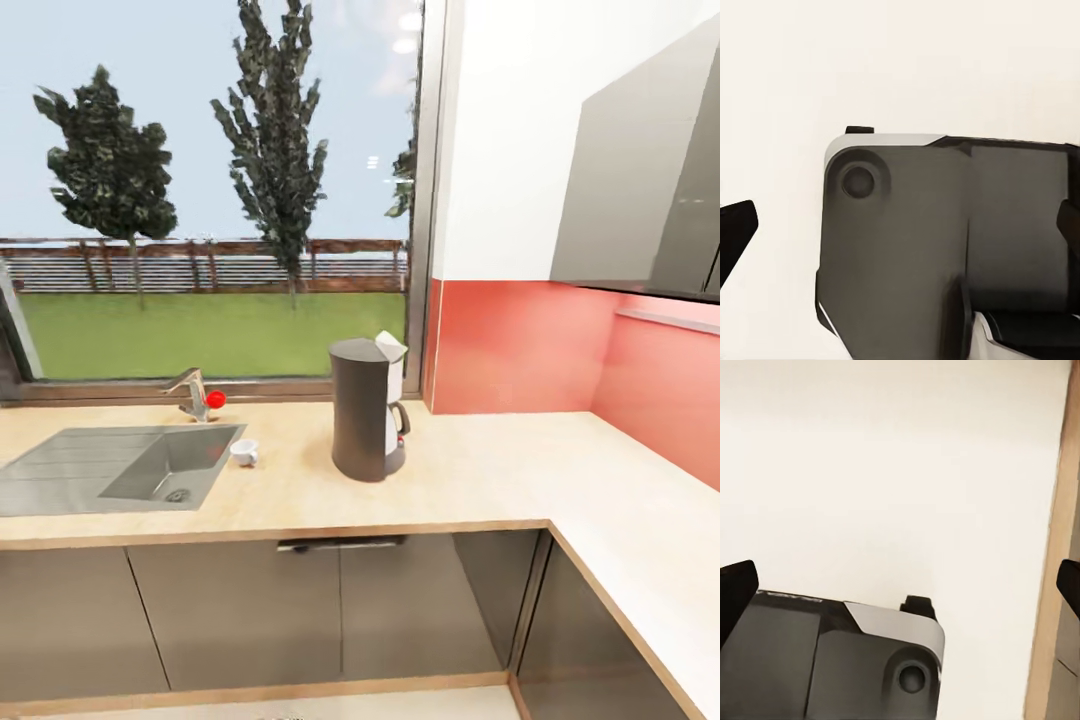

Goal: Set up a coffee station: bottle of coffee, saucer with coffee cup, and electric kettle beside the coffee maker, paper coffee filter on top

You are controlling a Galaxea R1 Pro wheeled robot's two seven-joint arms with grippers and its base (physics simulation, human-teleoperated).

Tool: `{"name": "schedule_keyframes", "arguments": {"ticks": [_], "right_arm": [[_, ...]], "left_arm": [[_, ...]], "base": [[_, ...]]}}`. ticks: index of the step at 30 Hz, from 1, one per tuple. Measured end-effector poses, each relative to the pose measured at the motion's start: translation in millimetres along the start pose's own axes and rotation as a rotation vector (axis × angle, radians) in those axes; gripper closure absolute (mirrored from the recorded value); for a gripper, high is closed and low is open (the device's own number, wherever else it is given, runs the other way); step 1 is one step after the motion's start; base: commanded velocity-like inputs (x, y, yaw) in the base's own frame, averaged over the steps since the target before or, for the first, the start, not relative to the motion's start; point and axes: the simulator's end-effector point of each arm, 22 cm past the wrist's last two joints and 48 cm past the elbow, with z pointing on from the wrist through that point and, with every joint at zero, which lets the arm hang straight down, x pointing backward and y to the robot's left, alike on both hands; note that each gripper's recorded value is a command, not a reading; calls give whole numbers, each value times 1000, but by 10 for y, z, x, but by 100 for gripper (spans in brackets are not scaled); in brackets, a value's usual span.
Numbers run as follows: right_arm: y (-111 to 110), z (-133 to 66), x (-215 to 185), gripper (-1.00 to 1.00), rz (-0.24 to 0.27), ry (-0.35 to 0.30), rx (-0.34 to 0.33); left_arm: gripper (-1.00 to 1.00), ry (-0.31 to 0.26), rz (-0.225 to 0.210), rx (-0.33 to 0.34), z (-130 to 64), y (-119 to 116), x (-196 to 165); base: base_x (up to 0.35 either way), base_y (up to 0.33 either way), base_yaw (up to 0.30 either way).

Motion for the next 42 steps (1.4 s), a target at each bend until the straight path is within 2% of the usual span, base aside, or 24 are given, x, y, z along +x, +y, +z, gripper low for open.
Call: {"name": "schedule_keyframes", "arguments": {"ticks": [20, 42], "right_arm": [[-12, 4, 67, -100, -1, 13, 4], [-5, 7, 122, -100, -2, 25, 6]], "left_arm": [[-100, 0, 0, 0, 0, -5, -1], [-100, 0, 0, 0, -1, 0, 1]], "base": [[7, 266, 274], [128, 312, 275]]}}
